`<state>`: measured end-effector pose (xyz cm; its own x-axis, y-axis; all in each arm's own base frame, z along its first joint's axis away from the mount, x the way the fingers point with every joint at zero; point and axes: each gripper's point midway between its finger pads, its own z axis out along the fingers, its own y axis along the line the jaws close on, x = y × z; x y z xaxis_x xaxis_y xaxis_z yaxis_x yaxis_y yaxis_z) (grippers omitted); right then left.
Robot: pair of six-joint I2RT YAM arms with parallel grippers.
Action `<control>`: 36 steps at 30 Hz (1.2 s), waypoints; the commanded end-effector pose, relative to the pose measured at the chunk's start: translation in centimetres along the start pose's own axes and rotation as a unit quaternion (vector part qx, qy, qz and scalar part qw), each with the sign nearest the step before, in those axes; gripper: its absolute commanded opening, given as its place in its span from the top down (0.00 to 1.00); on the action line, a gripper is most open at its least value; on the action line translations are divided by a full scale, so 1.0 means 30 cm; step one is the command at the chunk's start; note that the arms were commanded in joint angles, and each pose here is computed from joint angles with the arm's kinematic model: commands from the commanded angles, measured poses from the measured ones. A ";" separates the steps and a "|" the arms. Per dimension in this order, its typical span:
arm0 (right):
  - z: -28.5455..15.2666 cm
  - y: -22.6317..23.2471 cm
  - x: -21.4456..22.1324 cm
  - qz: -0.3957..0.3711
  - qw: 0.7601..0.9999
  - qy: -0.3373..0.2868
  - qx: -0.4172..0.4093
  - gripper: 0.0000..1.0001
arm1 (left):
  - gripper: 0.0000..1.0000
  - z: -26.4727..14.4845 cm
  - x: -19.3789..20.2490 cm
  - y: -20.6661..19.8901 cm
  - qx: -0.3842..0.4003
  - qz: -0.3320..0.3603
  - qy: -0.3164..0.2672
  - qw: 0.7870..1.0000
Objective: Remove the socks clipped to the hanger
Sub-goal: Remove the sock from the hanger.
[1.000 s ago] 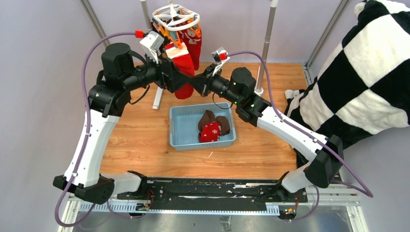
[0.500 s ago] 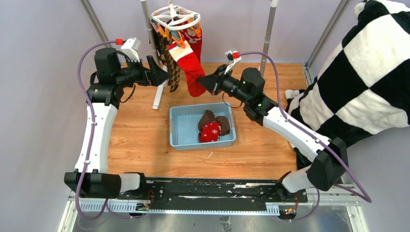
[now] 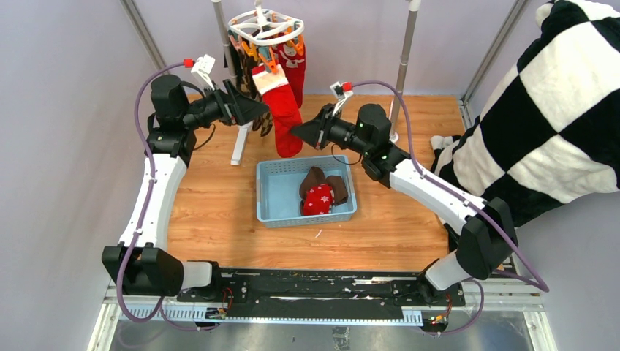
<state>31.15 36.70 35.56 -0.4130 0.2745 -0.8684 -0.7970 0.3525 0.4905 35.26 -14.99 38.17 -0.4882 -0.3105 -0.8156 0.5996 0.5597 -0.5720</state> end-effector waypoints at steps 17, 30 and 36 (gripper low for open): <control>0.078 0.221 0.011 -0.006 0.995 0.010 -0.098 0.76 | 0.75 0.026 0.011 -0.035 0.001 0.040 0.000 0.999; 0.139 0.067 -0.354 -0.033 0.994 -0.103 0.004 0.26 | 1.00 0.024 -0.006 -0.054 0.005 0.028 -0.001 1.000; 0.273 0.038 -0.421 -0.028 0.993 -0.111 -0.019 0.14 | 1.00 0.019 -0.013 -0.078 0.014 0.021 0.000 1.000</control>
<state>36.65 39.42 49.04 -0.2301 0.4625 -0.8562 -0.8477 0.3369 0.4098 35.08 -16.33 37.85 -0.4834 -0.2819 -0.8288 0.6096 0.5710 -0.5498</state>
